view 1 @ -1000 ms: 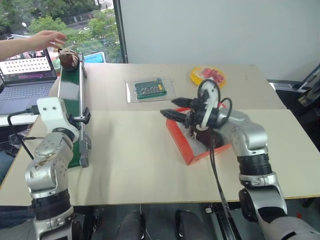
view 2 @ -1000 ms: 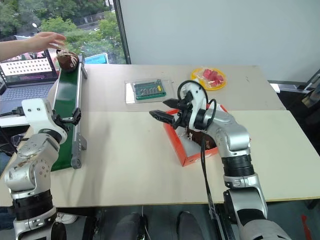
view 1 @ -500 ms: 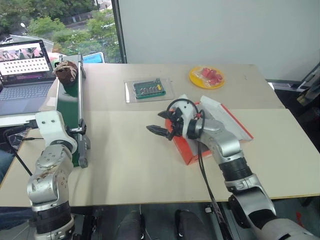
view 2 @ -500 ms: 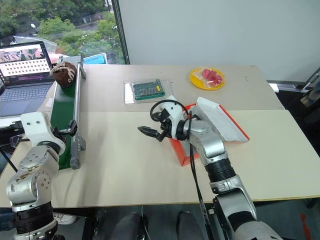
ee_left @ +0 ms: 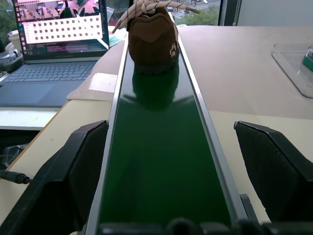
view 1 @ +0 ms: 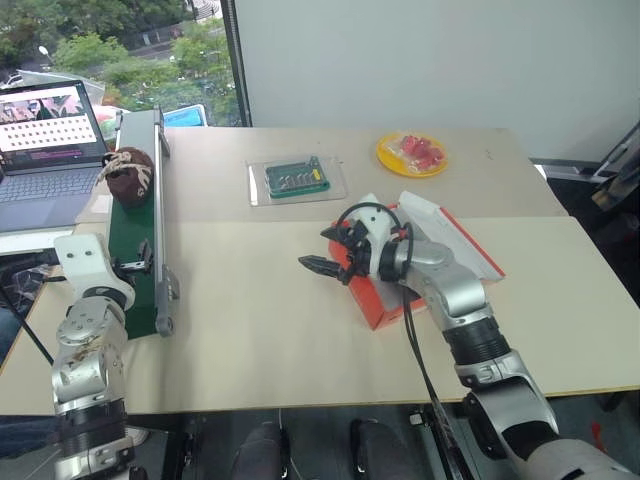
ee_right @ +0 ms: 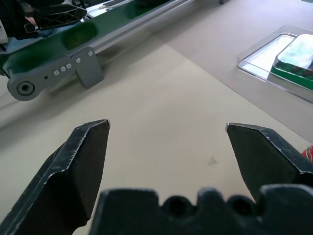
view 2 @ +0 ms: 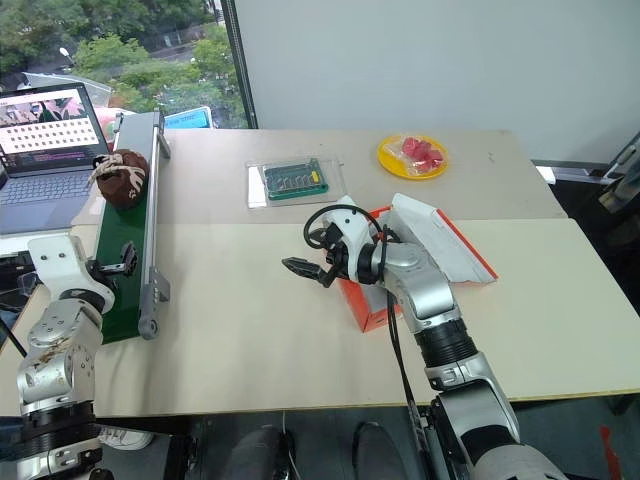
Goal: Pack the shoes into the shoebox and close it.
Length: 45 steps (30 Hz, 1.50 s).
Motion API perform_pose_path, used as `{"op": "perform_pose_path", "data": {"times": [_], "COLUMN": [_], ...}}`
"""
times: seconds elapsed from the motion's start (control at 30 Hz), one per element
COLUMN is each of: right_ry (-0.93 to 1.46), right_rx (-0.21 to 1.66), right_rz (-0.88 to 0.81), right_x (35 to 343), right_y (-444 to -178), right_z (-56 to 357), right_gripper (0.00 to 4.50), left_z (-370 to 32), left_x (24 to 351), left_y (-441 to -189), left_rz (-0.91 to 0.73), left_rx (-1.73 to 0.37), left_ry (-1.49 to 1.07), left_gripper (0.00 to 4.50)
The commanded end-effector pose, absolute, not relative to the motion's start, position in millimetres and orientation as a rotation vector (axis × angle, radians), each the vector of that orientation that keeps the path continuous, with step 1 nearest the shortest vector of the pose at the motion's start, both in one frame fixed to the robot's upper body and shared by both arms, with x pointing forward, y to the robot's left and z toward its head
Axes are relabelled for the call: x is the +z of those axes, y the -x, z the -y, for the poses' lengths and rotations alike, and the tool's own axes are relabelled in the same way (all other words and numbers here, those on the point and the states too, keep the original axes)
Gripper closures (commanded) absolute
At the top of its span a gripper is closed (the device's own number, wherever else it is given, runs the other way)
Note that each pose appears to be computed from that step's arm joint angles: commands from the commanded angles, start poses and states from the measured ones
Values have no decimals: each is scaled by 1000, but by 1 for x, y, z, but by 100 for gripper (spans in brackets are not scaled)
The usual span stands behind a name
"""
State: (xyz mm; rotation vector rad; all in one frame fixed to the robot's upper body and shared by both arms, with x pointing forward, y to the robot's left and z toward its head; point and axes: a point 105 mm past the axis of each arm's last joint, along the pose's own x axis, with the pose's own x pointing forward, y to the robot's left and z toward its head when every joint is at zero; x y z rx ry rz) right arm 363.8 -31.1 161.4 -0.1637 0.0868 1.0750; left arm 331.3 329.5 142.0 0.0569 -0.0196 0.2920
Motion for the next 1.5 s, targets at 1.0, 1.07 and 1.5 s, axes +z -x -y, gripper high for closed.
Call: {"op": "perform_pose_path", "data": {"times": [1.0,1.07,1.5], "right_ry": [222,138,-698], "right_rx": [1009,1000,879], "right_rz": [-47,-31,65], "right_x": [185,195,296], "right_y": [-367,-369,-396], "right_z": [46,44,70], "right_gripper": [0,0,0], "left_z": [-324,-303,-93], "left_x": [170,196,282], "left_y": [-370,-377,-369], "left_rz": [117,201,231], "left_rx": [243,154,-698], "left_ry": [28,59,97], "left_gripper": [209,209,209]}}
